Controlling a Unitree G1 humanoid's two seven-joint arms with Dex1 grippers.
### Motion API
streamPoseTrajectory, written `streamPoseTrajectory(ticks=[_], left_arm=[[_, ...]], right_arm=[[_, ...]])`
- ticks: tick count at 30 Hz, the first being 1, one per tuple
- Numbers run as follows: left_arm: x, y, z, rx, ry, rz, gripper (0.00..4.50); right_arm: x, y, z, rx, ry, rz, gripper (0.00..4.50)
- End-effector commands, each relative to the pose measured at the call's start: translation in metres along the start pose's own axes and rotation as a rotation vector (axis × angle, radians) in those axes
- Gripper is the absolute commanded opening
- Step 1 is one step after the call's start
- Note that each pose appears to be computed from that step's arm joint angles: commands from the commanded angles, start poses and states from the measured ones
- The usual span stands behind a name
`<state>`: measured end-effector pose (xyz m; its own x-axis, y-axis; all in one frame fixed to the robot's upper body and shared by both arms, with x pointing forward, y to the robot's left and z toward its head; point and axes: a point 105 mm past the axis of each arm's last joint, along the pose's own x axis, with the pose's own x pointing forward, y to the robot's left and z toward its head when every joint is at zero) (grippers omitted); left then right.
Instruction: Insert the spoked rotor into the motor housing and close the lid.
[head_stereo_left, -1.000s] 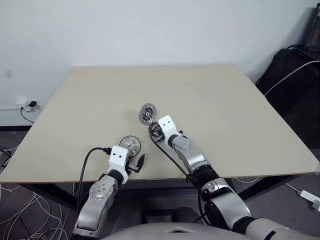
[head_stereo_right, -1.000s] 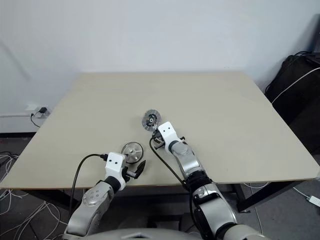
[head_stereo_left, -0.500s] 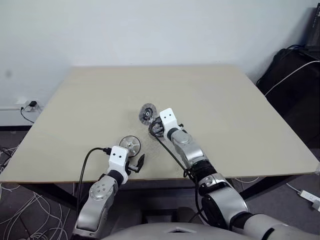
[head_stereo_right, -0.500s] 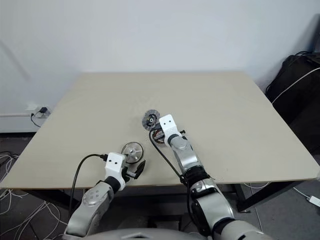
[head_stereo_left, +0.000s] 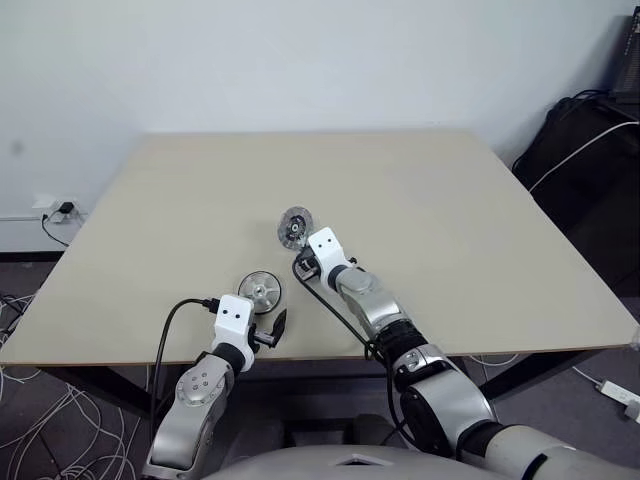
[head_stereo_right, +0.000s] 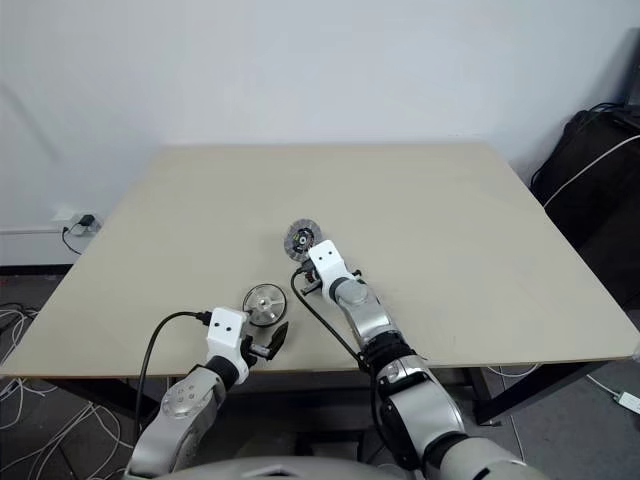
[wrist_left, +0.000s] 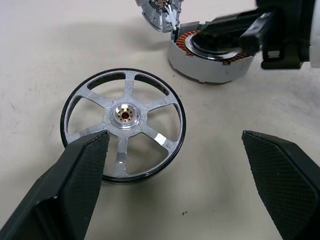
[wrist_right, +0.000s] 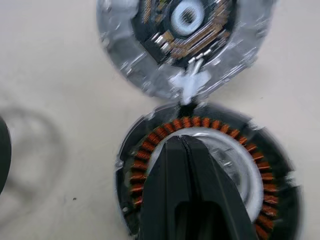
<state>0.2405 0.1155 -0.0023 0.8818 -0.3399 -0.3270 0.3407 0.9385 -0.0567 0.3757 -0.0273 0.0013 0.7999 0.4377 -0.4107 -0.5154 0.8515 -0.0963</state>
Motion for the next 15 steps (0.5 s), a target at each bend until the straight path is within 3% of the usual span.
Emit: streamPoseTrajectory(ticks=[1,10,15], left_arm=[[0.002,-0.003,0.016,0.014,-0.056,-0.011,4.50],[0.004,-0.005,0.015,0.012,-0.054,-0.024,4.50],[0.004,-0.006,0.015,0.010,-0.052,-0.025,4.50]], right_arm=[[-0.007,-0.014,0.032,0.008,-0.116,-0.036,0.02],[-0.020,-0.006,0.021,-0.114,-0.041,0.092,0.02],[-0.028,-0.006,0.017,-0.148,-0.014,0.116,1.55]])
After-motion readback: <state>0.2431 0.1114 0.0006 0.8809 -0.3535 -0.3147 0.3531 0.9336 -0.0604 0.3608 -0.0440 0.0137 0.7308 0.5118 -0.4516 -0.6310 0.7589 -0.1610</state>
